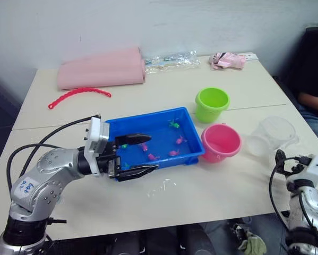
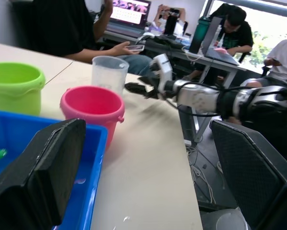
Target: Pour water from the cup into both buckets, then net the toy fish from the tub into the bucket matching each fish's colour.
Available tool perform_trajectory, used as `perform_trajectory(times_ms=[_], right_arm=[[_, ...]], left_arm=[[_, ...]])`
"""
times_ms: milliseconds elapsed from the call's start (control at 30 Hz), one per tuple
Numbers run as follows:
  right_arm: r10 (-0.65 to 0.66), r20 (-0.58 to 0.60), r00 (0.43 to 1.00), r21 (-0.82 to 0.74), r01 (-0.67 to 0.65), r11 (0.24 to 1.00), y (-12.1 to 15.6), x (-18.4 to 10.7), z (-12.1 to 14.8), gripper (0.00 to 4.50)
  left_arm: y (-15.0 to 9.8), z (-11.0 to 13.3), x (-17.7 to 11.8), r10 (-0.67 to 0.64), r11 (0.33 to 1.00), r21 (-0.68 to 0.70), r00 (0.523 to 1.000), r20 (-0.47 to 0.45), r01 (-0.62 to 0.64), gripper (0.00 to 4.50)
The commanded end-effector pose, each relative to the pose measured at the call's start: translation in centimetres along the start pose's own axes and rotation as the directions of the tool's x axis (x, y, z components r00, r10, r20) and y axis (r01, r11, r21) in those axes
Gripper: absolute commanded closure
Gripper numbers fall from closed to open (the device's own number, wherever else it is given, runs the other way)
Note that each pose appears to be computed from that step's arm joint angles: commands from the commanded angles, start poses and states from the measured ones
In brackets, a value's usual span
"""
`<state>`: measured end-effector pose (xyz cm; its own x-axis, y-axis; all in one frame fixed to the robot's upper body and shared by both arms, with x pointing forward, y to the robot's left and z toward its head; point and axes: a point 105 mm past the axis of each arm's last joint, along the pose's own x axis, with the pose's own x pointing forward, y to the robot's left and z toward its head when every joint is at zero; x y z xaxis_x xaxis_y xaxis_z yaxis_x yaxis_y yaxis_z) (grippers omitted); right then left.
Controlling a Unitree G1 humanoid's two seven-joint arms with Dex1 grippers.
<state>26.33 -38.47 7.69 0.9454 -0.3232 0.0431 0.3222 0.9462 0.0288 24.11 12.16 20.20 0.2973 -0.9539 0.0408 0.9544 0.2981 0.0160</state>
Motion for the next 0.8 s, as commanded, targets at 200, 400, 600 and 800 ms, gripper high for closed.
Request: perform_trajectory(times_ms=[200,400,600,800], right_arm=[[0.571,0.152,0.807,-0.141,-0.554,0.821,6.8,-5.0,11.5,0.04],[0.911,0.071,0.406,-0.343,-0.848,0.405,14.3,-6.6,13.7,0.04],[0.999,0.042,0.007,-0.436,-0.9,0.025,19.1,-8.5,13.8,0.04],[0.979,0.022,-0.205,-0.381,-0.907,-0.181,21.7,-9.1,10.9,0.04]], left_arm=[[1.9,-0.7,-6.9,0.301,0.953,-0.033,0.953,-0.025,-0.302,0.0],[3.4,-1.6,-15.1,0.678,0.735,-0.019,0.732,0.067,-0.678,0.0],[1.3,-3.9,-23.2,0.929,0.366,0.028,0.367,0.038,-0.93,0.0],[-5.1,-7.6,-30.1,0.992,-0.057,0.032,-0.06,-0.112,-0.998,0.0]])
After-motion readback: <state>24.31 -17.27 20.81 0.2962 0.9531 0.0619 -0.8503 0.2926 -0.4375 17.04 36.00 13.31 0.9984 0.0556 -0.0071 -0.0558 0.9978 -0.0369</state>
